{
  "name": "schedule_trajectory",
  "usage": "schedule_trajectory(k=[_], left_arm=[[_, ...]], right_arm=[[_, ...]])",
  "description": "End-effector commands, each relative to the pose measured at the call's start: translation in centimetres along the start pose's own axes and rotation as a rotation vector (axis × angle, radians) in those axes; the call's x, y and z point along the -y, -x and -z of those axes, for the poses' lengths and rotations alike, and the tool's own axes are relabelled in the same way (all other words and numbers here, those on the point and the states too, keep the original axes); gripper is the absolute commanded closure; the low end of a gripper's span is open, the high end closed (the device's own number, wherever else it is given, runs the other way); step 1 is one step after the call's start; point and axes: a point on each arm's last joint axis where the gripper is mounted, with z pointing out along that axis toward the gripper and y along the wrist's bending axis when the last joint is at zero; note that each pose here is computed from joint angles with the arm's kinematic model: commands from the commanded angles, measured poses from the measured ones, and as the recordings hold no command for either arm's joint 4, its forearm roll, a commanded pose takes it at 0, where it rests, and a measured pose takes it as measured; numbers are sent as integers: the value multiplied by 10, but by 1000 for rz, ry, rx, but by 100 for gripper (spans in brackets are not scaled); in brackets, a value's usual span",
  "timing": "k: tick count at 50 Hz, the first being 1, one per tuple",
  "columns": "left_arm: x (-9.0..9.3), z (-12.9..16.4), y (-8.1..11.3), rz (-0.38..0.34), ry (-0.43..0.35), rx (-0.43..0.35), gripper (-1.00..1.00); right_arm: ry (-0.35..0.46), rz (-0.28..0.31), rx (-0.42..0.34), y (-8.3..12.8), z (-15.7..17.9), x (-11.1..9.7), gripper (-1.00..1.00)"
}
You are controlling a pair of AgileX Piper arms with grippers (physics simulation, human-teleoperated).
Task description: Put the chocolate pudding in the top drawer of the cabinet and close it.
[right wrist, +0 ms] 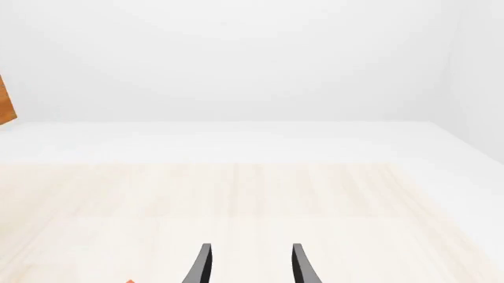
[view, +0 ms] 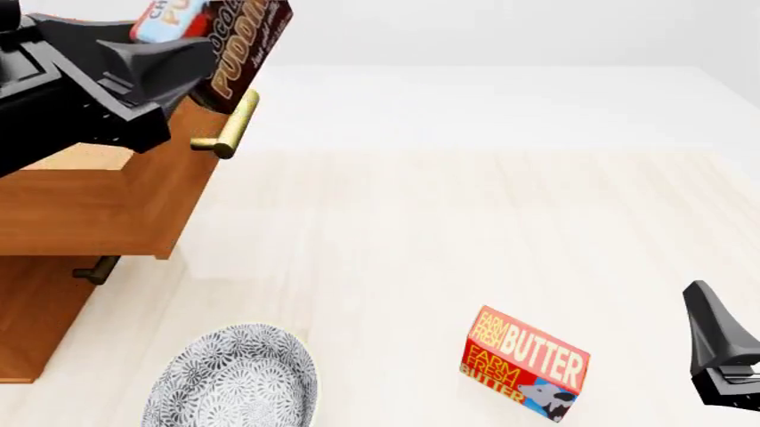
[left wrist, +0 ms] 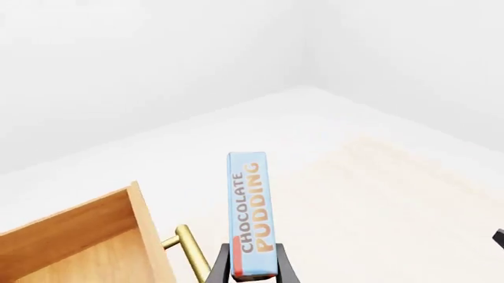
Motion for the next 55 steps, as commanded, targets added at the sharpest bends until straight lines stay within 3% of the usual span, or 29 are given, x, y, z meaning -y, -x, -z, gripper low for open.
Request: schedule_trajectory(k=[1, 27, 29, 34, 37, 38, 41, 42, 55], left_arm=[[-11, 17, 7, -30, 65, 20, 100], [-20, 11, 15, -56, 111, -9, 100], [-22, 10, 17, -28, 119, -19, 100], [-25, 11, 21, -71, 135, -39, 100], [-26, 11, 22, -41, 137, -45, 100], [-27, 12, 22, -72, 146, -54, 100], [-29, 15, 28, -46, 157, -50, 100], [-31, 18, 29, -73, 170, -44, 100], [-40, 24, 32, -68, 232, -66, 100]], right_arm=[[0, 0, 0, 0, 0, 0, -100], [0, -1, 0, 0, 0, 0, -100], [0, 0, 0, 0, 0, 0, -100], [0, 0, 0, 0, 0, 0, -100], [0, 0, 0, 0, 0, 0, -100], [0, 0, 0, 0, 0, 0, -100], [0, 0, 0, 0, 0, 0, -100], [0, 1, 0, 0, 0, 0, -100], [1, 1, 1, 0, 0, 0, -100]])
